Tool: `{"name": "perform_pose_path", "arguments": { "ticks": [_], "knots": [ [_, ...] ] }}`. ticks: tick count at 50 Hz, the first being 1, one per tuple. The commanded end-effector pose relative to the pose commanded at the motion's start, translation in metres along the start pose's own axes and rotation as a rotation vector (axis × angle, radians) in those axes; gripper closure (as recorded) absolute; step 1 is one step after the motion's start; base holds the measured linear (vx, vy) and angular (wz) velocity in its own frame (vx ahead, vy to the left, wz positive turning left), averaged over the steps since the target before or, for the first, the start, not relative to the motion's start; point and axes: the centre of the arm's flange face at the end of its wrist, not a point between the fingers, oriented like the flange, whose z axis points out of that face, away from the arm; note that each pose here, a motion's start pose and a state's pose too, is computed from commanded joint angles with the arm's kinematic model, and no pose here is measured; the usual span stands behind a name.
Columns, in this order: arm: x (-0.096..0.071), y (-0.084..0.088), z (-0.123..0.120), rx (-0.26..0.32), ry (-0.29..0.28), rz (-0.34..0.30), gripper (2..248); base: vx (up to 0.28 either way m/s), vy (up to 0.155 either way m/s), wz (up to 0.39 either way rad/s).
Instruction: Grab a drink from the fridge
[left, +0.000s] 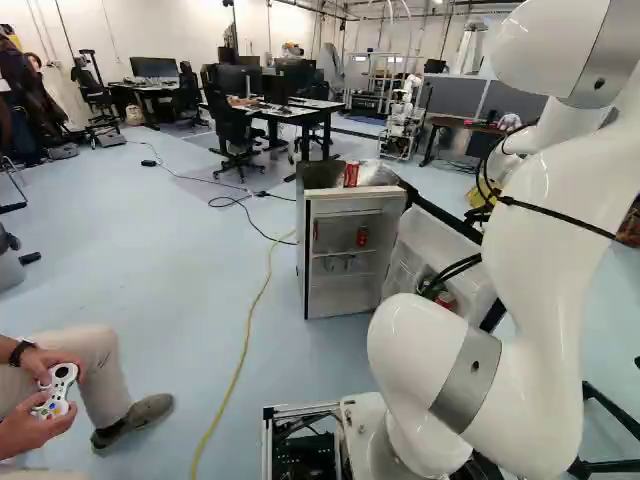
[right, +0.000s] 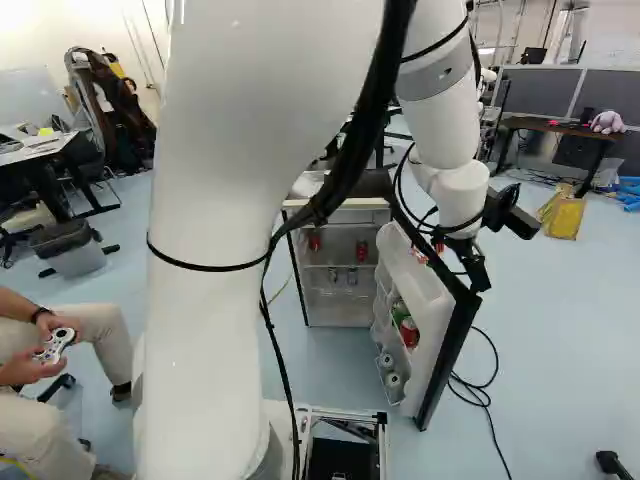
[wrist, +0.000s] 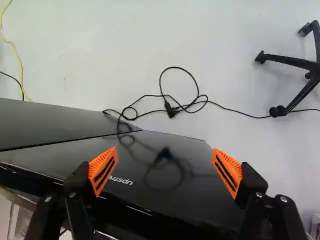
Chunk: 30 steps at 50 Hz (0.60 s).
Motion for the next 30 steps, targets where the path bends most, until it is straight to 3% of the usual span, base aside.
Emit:
{"name": "perform_pose_path", "arguments": {
  "ticks": [30],
  "knots": [
    [-0.025, 0.0, -0.011, 0.0, -0.019, -0.012, 3, 0.0, 0.0, 0.0]
  ]
}}
